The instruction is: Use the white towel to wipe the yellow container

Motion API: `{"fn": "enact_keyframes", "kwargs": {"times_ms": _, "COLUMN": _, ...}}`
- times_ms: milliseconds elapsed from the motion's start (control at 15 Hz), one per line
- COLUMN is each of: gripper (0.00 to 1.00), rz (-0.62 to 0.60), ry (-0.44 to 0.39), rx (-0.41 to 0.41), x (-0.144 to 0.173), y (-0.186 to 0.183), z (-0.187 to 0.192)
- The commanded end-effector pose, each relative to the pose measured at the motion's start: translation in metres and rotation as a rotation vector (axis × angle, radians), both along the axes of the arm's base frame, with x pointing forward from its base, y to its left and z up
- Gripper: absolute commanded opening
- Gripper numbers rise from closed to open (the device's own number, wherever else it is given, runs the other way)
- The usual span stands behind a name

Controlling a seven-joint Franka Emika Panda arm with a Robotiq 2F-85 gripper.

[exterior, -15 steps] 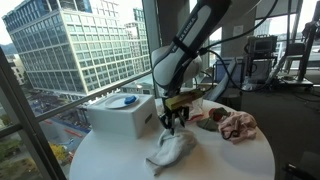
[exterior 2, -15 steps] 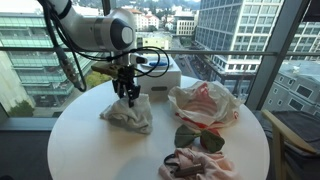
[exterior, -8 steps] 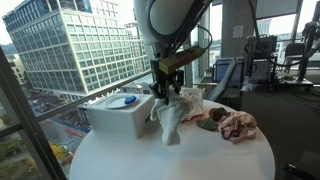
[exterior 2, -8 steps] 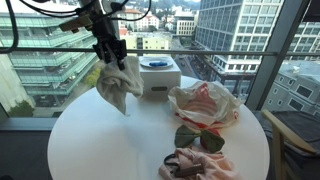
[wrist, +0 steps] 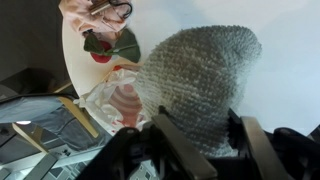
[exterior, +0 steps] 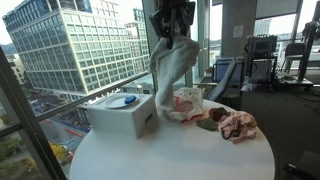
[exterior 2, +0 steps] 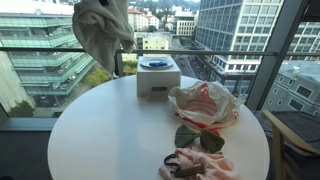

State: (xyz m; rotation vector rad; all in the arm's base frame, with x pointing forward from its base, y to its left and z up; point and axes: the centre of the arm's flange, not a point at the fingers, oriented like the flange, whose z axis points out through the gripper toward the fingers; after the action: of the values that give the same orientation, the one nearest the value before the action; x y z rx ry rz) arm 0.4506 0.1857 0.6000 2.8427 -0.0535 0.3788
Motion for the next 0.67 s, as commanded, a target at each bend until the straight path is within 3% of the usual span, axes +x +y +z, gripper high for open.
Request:
{"fn": "enact_keyframes", "kwargs": {"times_ms": 0, "gripper": 0.3, "rz": -0.008, "ry": -0.002, "rx": -0.007, "x": 0.01, "y": -0.031, "z": 0.059}}
{"fn": "enact_keyframes", "kwargs": {"times_ms": 67, "gripper": 0.3, "rz": -0.006, "ry": 0.014, "rx": -0.005, "x": 0.019, "y": -0.043, "z": 0.06}}
{"fn": "enact_keyframes", "kwargs": {"times_ms": 133, "gripper": 0.3, "rz": 0.014, "ry": 0.066, "rx": 0.001, "x": -0.025, "y": -0.018, "z": 0.058}}
{"fn": "enact_keyframes", "kwargs": {"times_ms": 400, "gripper": 0.3, "rz": 0.068, "ry": 0.252, "rx": 0.064, "x": 0.0, "y": -0.036, "z": -0.005}}
{"fn": "enact_keyframes", "kwargs": {"times_ms": 600, "gripper": 0.3, "rz": 0.124, "ry": 0.317, "rx": 0.119, "x": 0.011, "y": -0.037, "z": -0.036}}
